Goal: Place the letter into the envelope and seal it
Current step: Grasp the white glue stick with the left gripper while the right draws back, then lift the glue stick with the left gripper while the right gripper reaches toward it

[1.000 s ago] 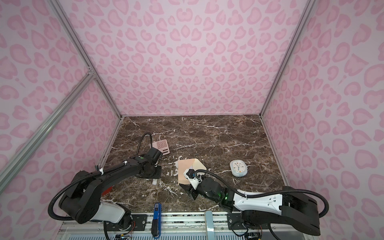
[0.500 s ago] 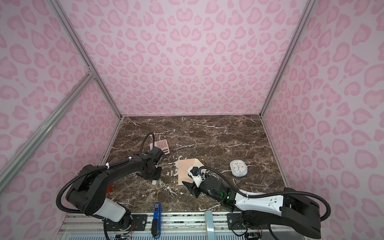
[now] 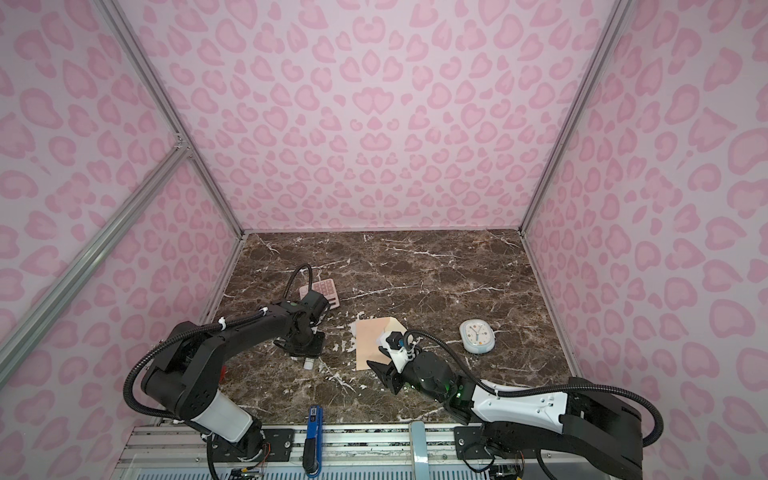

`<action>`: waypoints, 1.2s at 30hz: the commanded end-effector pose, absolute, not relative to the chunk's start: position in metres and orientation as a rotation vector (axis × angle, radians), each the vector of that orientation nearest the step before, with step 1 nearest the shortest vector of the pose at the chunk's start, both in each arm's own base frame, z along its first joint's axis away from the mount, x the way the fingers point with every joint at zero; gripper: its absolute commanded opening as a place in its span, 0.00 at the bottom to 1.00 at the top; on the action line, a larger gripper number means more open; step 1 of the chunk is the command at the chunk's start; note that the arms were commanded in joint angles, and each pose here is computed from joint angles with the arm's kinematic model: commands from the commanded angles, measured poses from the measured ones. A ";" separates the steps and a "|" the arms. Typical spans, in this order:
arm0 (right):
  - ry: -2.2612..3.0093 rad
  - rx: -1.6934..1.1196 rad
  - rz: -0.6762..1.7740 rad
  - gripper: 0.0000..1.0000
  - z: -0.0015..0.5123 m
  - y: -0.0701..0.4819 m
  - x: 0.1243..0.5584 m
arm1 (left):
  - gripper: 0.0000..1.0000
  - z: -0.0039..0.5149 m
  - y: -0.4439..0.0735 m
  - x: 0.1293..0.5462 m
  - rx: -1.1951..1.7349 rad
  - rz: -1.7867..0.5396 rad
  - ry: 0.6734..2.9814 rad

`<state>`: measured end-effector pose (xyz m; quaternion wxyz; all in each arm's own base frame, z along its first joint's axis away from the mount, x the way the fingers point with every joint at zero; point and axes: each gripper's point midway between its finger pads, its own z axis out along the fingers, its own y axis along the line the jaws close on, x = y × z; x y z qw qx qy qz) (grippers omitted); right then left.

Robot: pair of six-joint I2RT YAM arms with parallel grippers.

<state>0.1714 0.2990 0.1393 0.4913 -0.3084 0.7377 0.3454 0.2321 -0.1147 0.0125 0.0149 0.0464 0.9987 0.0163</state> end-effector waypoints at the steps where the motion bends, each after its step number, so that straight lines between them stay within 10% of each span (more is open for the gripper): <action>1: 1.761 -0.721 0.870 0.51 0.147 0.300 0.173 | 0.43 0.007 -0.124 0.232 0.165 -0.037 3.125; 24: 1.775 -0.712 0.869 0.50 0.147 0.300 0.175 | 0.25 0.006 -0.133 0.237 0.202 -0.111 3.109; 36: 1.799 -0.611 0.819 0.51 0.163 0.289 0.186 | 0.24 0.099 -0.166 0.238 0.384 -0.284 2.739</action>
